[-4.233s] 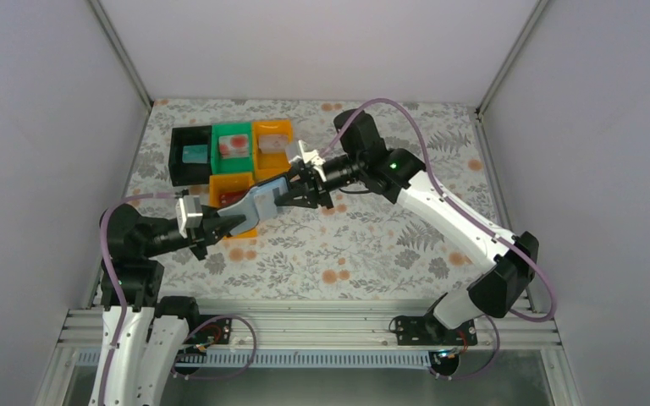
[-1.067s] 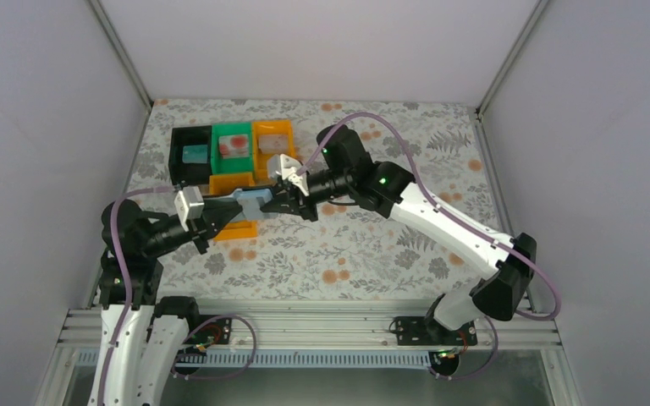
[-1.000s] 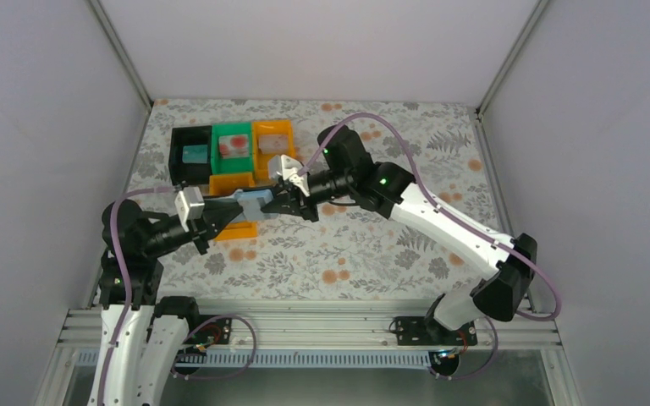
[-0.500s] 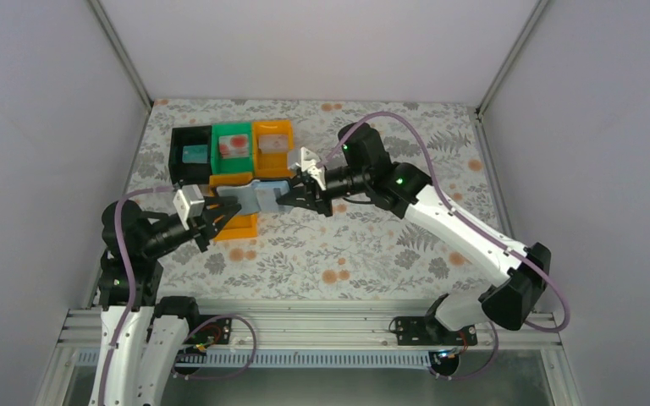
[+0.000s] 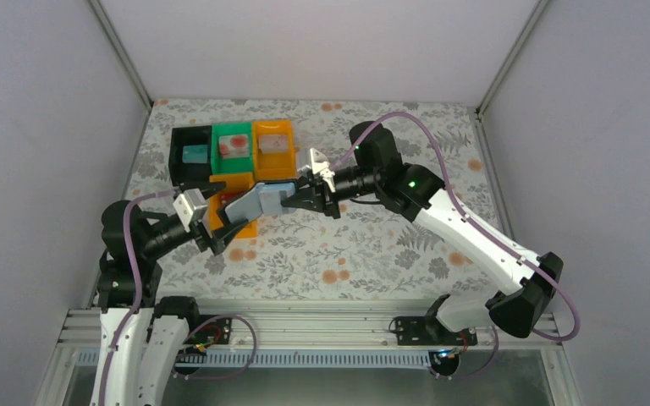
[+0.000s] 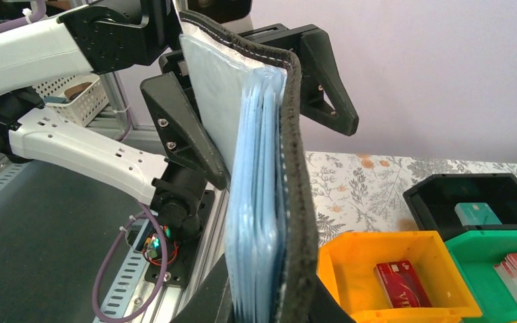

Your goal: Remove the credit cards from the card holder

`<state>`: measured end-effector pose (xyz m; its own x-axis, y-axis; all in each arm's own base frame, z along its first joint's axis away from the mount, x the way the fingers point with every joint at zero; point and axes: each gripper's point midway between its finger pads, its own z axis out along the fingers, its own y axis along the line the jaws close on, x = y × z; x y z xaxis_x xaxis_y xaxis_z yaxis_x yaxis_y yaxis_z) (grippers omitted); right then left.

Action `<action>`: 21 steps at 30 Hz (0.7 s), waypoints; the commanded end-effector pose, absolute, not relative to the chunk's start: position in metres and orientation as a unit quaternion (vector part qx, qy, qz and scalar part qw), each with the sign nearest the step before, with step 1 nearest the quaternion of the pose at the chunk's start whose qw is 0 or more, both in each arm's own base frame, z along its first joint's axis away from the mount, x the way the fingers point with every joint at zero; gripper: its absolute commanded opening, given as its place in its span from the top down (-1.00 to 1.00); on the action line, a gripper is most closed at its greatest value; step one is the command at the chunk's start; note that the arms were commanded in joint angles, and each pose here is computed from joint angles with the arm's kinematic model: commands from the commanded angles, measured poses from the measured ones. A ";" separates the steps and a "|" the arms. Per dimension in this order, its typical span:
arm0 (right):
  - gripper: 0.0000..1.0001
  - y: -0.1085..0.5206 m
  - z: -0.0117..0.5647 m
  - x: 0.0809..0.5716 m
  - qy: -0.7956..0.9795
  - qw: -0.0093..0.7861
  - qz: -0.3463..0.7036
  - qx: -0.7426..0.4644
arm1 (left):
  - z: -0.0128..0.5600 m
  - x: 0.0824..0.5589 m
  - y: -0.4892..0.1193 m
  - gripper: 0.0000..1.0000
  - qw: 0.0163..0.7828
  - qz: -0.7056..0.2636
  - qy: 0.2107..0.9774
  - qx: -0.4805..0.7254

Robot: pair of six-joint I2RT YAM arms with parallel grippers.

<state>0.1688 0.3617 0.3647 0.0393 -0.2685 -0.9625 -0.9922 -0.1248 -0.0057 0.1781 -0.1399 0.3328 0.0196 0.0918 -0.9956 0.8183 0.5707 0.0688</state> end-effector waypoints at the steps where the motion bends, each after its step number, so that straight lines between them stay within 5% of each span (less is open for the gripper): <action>1: 0.92 0.359 0.378 0.163 0.501 0.412 0.457 -0.609 | 0.343 0.156 -0.151 -0.85 0.619 -0.314 0.590 0.413; 7: 0.92 0.374 0.366 0.183 0.537 0.391 0.454 -0.594 | 0.349 0.152 -0.155 -0.30 0.612 -0.352 0.581 0.406; 10: 0.92 0.384 0.371 0.183 0.524 0.377 0.474 -0.599 | 0.338 0.170 -0.149 0.28 0.606 -0.367 0.614 0.347; 12: 0.92 0.385 0.371 0.185 0.524 0.380 0.471 -0.599 | 0.330 0.179 -0.144 0.85 0.601 -0.371 0.637 0.309; 17: 0.25 0.381 0.363 0.214 0.585 0.410 0.424 -0.557 | 0.314 0.197 -0.134 0.95 0.564 -0.407 0.692 0.194; 21: -0.03 0.357 0.371 0.234 0.623 0.447 0.389 -0.510 | 0.304 0.209 -0.123 0.95 0.547 -0.426 0.713 0.107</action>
